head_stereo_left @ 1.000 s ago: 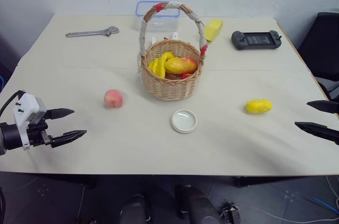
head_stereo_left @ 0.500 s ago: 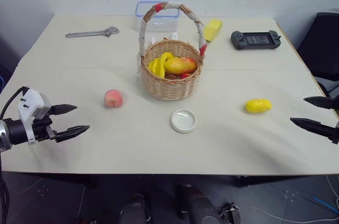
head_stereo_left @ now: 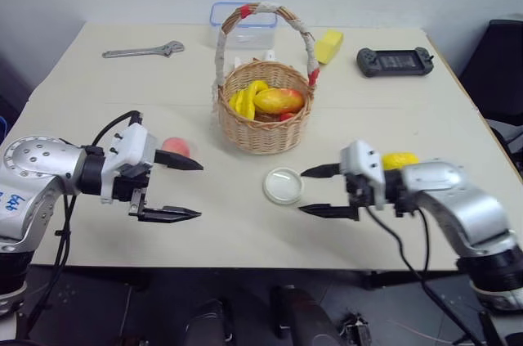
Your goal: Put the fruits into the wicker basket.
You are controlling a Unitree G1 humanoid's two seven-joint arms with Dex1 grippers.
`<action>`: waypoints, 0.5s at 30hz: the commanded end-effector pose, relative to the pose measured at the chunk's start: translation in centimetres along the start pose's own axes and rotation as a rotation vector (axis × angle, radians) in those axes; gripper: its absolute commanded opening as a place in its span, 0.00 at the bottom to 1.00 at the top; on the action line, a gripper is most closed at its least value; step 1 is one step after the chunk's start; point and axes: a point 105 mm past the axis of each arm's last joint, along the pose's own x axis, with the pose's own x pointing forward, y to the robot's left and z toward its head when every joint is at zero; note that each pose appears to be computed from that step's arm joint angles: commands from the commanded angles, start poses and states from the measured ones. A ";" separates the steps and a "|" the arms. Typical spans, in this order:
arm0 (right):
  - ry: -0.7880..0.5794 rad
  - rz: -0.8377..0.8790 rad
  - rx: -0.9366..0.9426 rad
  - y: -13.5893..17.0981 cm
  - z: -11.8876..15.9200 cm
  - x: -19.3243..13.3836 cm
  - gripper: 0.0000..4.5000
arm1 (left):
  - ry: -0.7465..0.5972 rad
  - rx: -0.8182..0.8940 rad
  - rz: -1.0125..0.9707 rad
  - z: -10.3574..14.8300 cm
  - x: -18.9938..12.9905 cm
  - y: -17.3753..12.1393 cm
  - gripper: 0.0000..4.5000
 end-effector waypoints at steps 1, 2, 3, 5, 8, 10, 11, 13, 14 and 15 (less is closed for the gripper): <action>0.036 -0.035 -0.052 -1.2 -0.5 1.6 0.56 | -0.005 0.052 -0.027 0.6 0.7 -0.2 1.00; 0.045 -0.030 -0.053 -1.3 -0.8 1.9 0.56 | -0.006 0.054 -0.029 0.6 0.8 -0.2 1.00; 0.051 -0.024 -0.055 -1.4 -1.0 2.1 0.56 | -0.006 0.055 -0.029 0.7 0.9 -0.2 1.00; 0.074 -0.002 -0.058 -1.3 -1.6 2.6 0.56 | -0.010 0.061 -0.028 0.8 1.0 -0.1 1.00; 0.115 0.017 -0.071 -1.3 -2.7 3.2 0.56 | -0.016 0.068 -0.020 0.9 1.1 0.1 1.00; 0.125 0.008 -0.070 -1.6 -3.1 3.6 0.52 | -0.026 0.071 -0.009 1.1 1.1 0.2 1.00; 0.126 0.004 -0.071 -1.7 -3.2 3.7 0.48 | -0.032 0.071 -0.005 1.2 1.1 0.3 1.00; 0.128 0.015 -0.083 -1.6 -3.5 3.7 0.34 | -0.036 0.071 -0.004 1.2 1.2 0.3 1.00; 0.128 0.022 -0.091 -1.5 -3.6 3.7 0.28 | -0.036 0.070 -0.004 1.2 1.2 0.3 1.00; 0.131 0.016 -0.097 -1.6 -3.7 3.6 0.19 | -0.037 0.070 -0.007 1.2 1.2 0.2 1.00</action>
